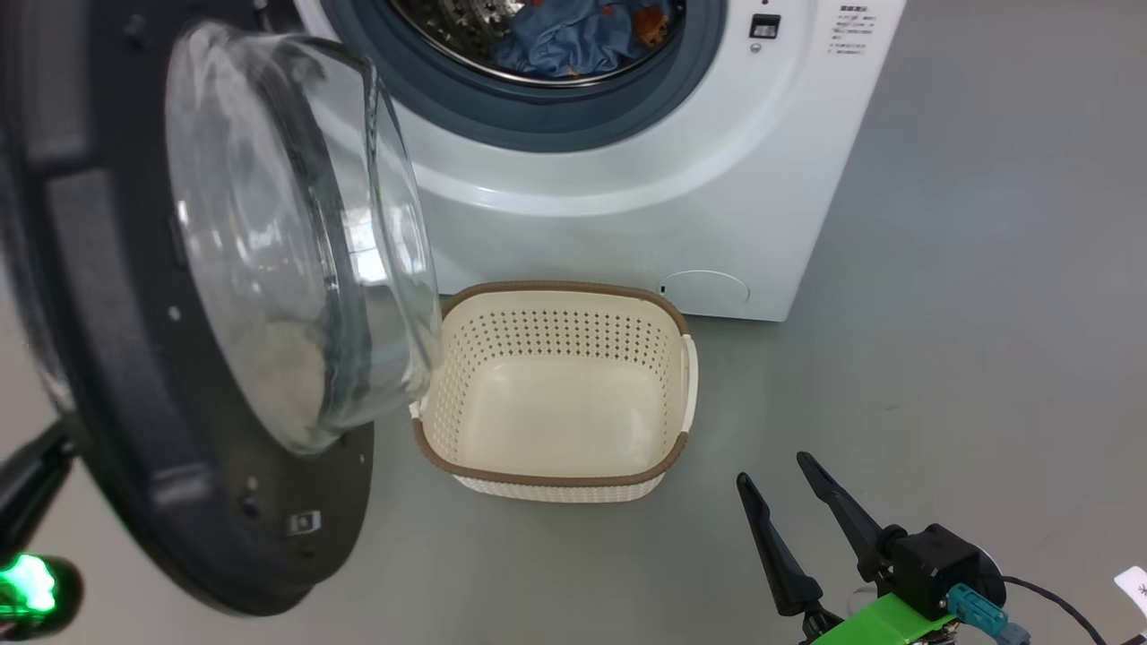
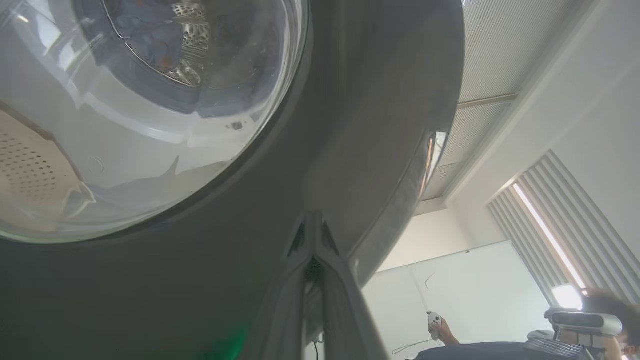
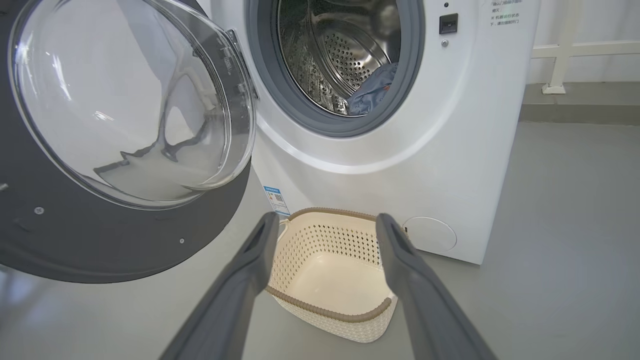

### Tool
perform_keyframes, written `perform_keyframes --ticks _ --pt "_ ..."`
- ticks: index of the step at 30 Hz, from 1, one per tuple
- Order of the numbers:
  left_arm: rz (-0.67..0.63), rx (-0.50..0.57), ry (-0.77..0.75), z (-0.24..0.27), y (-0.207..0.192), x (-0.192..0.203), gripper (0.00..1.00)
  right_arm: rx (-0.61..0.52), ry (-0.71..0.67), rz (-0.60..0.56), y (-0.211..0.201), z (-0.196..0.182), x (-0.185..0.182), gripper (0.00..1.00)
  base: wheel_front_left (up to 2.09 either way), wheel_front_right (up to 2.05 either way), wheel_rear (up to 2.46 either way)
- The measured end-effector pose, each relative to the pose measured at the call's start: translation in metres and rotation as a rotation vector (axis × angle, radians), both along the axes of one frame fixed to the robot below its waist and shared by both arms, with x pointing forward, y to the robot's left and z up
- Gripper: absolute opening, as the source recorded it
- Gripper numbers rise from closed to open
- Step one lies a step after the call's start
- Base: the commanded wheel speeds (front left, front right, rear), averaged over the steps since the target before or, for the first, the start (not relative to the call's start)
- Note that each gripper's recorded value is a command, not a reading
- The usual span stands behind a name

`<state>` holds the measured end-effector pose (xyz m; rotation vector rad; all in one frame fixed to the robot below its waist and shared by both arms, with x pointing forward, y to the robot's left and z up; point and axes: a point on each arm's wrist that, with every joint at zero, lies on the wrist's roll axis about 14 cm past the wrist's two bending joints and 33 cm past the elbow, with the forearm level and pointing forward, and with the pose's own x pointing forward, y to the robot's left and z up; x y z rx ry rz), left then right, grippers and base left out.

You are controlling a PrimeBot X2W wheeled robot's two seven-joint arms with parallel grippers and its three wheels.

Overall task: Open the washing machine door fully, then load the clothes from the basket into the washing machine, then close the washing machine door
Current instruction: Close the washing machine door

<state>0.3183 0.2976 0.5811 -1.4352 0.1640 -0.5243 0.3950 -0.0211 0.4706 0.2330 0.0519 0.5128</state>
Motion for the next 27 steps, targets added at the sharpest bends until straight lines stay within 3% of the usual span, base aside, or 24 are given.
perform_keyframes --ticks 11,27 --pt "-0.114 -0.015 -0.054 0.006 -0.051 0.019 0.0 0.008 0.011 -0.061 -0.021 0.0 -0.006 1.0 0.0 0.0 0.0" --pt "-0.246 -0.082 0.004 -0.014 -0.113 0.074 0.0 0.027 0.036 -0.189 -0.061 -0.005 -0.006 1.0 0.0 0.0 0.0"
